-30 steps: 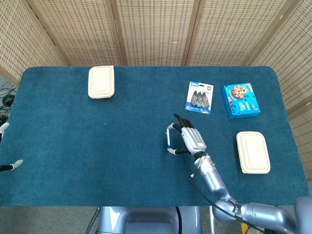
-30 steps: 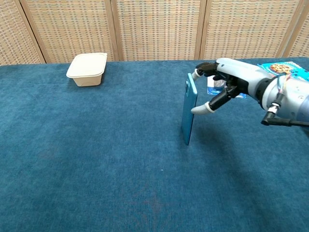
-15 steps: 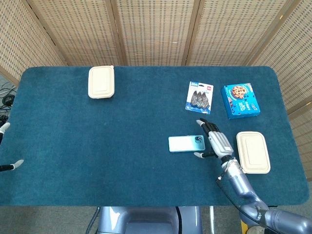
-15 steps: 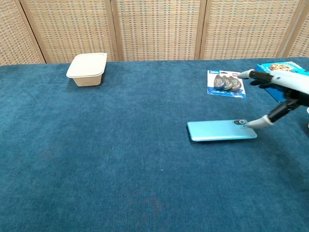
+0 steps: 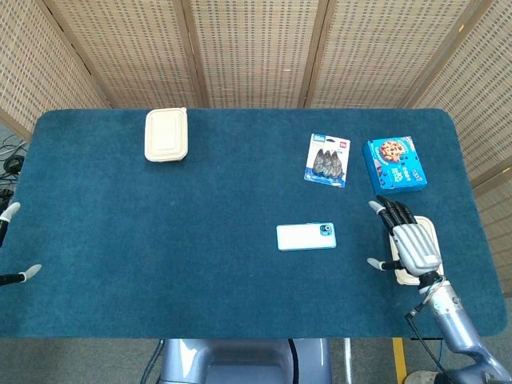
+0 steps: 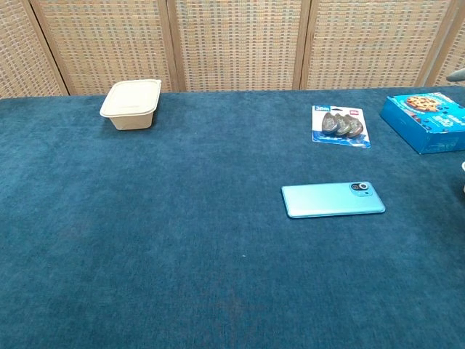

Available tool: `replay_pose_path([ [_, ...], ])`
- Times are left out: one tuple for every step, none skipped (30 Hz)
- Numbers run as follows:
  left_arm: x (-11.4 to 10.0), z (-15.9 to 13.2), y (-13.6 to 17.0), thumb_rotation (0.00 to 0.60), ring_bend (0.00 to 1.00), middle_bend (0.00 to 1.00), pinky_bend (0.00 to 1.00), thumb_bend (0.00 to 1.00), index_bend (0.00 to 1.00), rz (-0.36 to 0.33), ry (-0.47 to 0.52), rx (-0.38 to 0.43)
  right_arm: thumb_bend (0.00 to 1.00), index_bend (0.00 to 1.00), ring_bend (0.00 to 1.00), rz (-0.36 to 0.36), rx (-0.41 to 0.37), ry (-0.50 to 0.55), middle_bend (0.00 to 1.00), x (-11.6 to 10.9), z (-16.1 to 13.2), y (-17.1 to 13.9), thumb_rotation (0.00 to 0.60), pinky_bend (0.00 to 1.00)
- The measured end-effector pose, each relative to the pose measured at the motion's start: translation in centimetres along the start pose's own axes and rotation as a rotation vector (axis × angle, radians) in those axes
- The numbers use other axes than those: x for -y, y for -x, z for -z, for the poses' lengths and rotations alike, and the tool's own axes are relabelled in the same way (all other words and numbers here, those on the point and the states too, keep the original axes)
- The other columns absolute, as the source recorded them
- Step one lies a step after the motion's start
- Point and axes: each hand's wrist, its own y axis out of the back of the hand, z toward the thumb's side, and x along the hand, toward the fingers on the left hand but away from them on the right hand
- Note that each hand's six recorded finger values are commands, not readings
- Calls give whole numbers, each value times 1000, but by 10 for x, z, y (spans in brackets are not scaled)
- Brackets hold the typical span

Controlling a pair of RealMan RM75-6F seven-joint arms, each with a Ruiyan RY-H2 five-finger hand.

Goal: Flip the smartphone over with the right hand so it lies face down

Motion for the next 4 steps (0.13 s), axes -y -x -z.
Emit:
replay_pose_path([
  [1, -1, 0, 600, 0, 0, 0, 0, 0, -10, -5, 12, 42, 0, 0, 11, 0, -27, 0, -1, 1, -5, 600, 0],
  [1, -2, 0, 600, 0, 0, 0, 0, 0, -16, -8, 18, 37, 0, 0, 29, 1, -64, 0, -4, 2, -11, 600, 0],
  [2, -3, 0, 600, 0, 0, 0, 0, 0, -23, -10, 26, 30, 0, 0, 45, 3, -91, 0, -5, 3, -16, 600, 0],
  [2, -4, 1, 600, 0, 0, 0, 0, 0, -30, -11, 34, 28, 0, 0, 66, 8, -123, 0, -7, 4, -22, 600, 0],
])
